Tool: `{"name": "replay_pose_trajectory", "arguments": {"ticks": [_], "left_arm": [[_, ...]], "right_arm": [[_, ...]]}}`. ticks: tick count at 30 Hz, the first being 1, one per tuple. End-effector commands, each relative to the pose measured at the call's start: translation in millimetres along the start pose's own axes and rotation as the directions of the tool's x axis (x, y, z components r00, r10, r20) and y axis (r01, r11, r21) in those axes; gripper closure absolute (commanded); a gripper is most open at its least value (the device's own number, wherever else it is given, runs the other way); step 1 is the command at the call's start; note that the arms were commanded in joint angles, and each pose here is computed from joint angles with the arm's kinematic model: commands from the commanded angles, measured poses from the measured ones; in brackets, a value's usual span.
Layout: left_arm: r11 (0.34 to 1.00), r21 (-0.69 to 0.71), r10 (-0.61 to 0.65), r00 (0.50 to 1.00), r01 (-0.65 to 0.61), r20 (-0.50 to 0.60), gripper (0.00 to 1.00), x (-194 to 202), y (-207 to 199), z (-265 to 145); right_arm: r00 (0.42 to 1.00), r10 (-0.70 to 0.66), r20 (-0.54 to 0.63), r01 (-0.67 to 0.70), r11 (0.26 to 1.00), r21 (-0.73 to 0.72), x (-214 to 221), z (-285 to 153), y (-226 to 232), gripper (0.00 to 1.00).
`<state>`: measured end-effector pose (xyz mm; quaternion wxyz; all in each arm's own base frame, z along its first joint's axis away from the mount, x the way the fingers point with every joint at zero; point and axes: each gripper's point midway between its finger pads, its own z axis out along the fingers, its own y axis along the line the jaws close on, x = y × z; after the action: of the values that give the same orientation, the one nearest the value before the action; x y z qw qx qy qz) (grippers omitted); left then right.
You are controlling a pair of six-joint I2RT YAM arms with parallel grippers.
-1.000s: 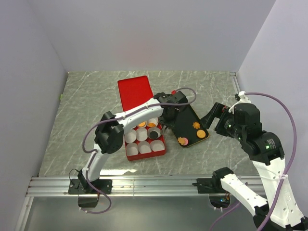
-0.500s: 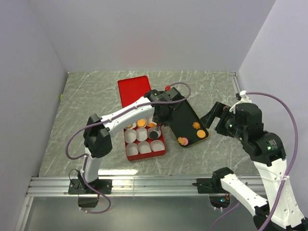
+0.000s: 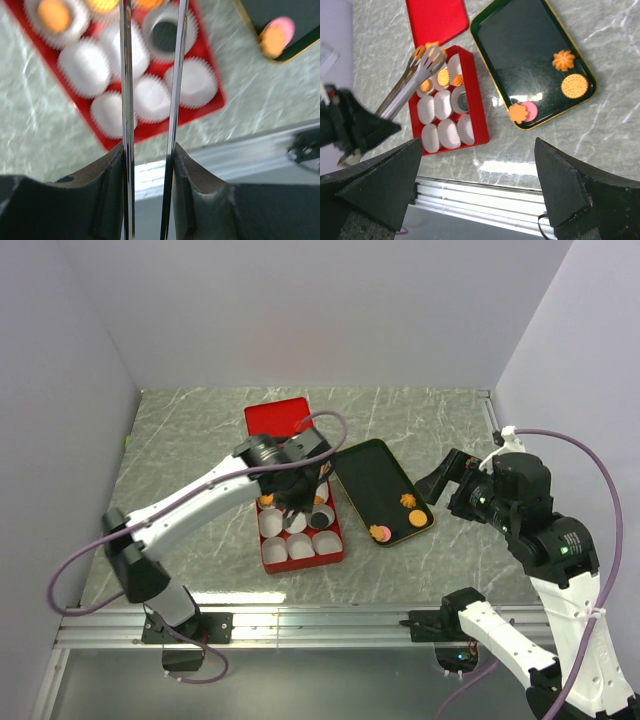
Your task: Pack the cookies
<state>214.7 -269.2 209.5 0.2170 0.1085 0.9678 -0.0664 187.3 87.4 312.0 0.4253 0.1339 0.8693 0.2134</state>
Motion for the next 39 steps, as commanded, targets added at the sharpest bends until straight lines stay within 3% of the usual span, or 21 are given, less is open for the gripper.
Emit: {"name": "replay_pose_trajectory", "arguments": {"ticks": [1, 11, 27, 39], "left_arm": [[0.999, -0.005, -0.048, 0.999, 0.048, -0.009, 0.85, 22.8, 20.9, -21.2], [0.996, 0.000, -0.088, 0.994, 0.088, -0.065, 0.86, 74.3, 52.4, -29.6], [0.999, -0.007, -0.040, 0.992, 0.039, -0.122, 0.85, 89.5, 52.1, -11.0], [1.000, -0.021, -0.004, 0.987, 0.001, -0.160, 0.77, 95.8, 49.4, 8.3]], "right_arm": [[0.999, 0.024, 0.027, -0.022, 0.998, -0.056, -6.8, 1.4, 12.2, 0.00], [0.999, 0.038, 0.000, -0.038, 0.996, -0.080, 1.4, 10.6, 14.8, 0.00], [0.999, 0.051, -0.013, -0.052, 0.996, -0.071, 11.6, 14.5, 7.9, 0.00], [0.999, 0.047, 0.000, -0.047, 0.998, -0.047, 13.3, 16.9, 0.9, 0.00]]}}
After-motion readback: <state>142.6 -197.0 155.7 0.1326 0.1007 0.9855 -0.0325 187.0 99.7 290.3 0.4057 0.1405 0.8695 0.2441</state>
